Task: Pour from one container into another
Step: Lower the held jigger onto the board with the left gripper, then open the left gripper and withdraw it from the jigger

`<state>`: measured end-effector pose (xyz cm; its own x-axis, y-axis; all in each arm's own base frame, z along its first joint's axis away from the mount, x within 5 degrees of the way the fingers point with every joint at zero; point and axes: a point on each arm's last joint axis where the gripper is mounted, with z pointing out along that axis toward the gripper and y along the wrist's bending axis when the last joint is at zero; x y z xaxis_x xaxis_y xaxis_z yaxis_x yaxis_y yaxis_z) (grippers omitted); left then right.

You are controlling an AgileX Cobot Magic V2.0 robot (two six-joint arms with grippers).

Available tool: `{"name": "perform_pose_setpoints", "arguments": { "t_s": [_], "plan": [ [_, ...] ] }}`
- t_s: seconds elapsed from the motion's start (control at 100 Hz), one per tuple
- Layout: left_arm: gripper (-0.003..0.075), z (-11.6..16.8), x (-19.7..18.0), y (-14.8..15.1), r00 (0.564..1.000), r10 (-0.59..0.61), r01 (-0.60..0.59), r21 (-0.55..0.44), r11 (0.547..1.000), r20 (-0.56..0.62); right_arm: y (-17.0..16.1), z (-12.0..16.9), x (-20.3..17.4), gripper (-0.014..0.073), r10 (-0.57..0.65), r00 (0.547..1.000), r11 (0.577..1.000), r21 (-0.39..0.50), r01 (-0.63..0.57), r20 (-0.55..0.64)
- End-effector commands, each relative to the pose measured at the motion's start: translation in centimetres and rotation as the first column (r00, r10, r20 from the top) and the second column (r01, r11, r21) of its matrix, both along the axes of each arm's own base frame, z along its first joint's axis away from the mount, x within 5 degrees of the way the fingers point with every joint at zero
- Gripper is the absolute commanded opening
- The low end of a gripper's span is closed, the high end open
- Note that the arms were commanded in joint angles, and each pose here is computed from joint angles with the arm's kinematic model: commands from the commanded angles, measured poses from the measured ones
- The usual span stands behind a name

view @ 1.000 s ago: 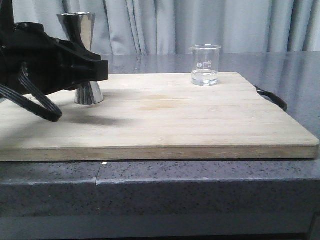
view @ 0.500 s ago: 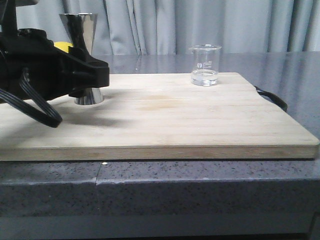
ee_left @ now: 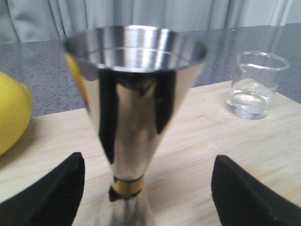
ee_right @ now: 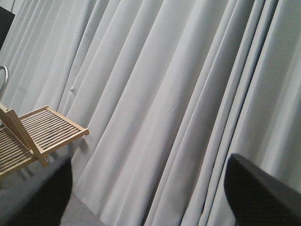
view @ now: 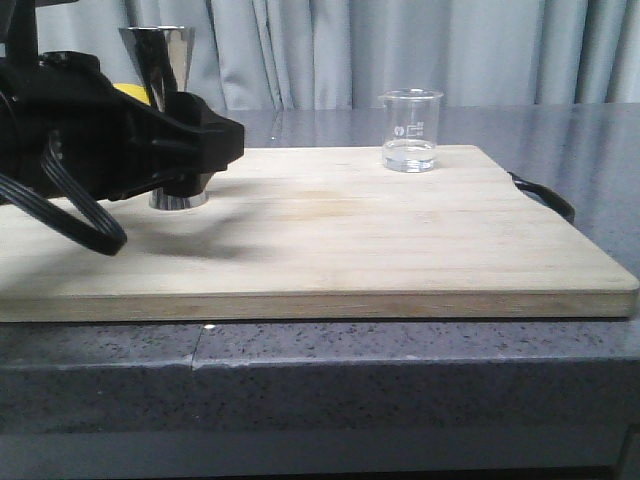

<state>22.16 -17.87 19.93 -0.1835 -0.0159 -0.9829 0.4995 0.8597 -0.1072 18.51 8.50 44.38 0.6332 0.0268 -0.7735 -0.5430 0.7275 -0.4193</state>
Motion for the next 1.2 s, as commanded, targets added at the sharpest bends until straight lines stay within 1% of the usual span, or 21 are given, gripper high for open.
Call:
{"name": "perform_pose_setpoints", "arguments": {
  "t_s": [0.0,0.22,0.34,0.61,0.78,0.91,0.98,1.06,1.13,1.19],
  "plan": [
    [0.0522,2.6,-0.5,-0.4,0.996,-0.013,0.020,-0.079,0.997,0.086,-0.2,1.5,-0.9,0.0594,0.017,0.999,0.998,0.059,-0.020,0.050],
    [0.0522,3.7,-1.5,0.5,0.994,-0.010,0.020,-0.094,0.995,0.108,-0.3,1.5,-0.9,0.0594,0.014,0.999,0.998,0.059,-0.016,0.047],
    [0.0522,3.9,-1.9,1.2,0.991,0.014,-0.007,-0.057,0.998,0.132,-0.3,1.5,-0.9,0.0594,0.014,0.999,0.998,0.059,-0.016,0.047],
    [0.0522,4.3,-3.2,2.4,0.995,0.001,0.004,-0.055,0.999,0.096,-0.3,1.5,-0.9,0.0594,0.014,0.999,0.998,0.059,-0.016,0.047],
    [0.0522,5.8,-4.9,3.8,0.993,-0.017,0.025,-0.064,0.998,0.116,-0.3,1.5,-0.9,0.0594,0.012,0.999,0.998,0.058,-0.015,0.045],
    [0.0521,7.4,-6.7,4.9,0.994,-0.059,0.066,-0.078,0.995,0.093,-0.4,1.3,-0.6,0.0594,-0.015,1.000,0.998,0.055,0.014,0.021],
    [0.0509,8.8,-7.8,5.9,0.987,-0.069,0.083,-0.092,0.992,0.143,-0.6,1.1,-0.2,0.0594,-0.054,0.998,0.997,0.048,0.055,-0.016],
    [0.0474,11.1,-9.2,7.2,0.962,-0.056,0.090,-0.119,0.989,0.266,-1.1,1.1,0.3,0.0593,-0.144,0.987,0.989,0.035,0.147,-0.077],
    [0.0417,13.1,-10.4,8.4,0.927,-0.034,0.090,-0.134,0.987,0.375,-1.8,1.3,0.2,0.0591,-0.235,0.964,0.971,0.022,0.239,-0.127],
    [0.0343,14.7,-11.3,9.3,0.893,-0.016,0.090,-0.143,0.986,0.449,-2.5,1.6,-0.3,0.0590,-0.303,0.941,0.951,0.016,0.309,-0.154]
  ]
}}
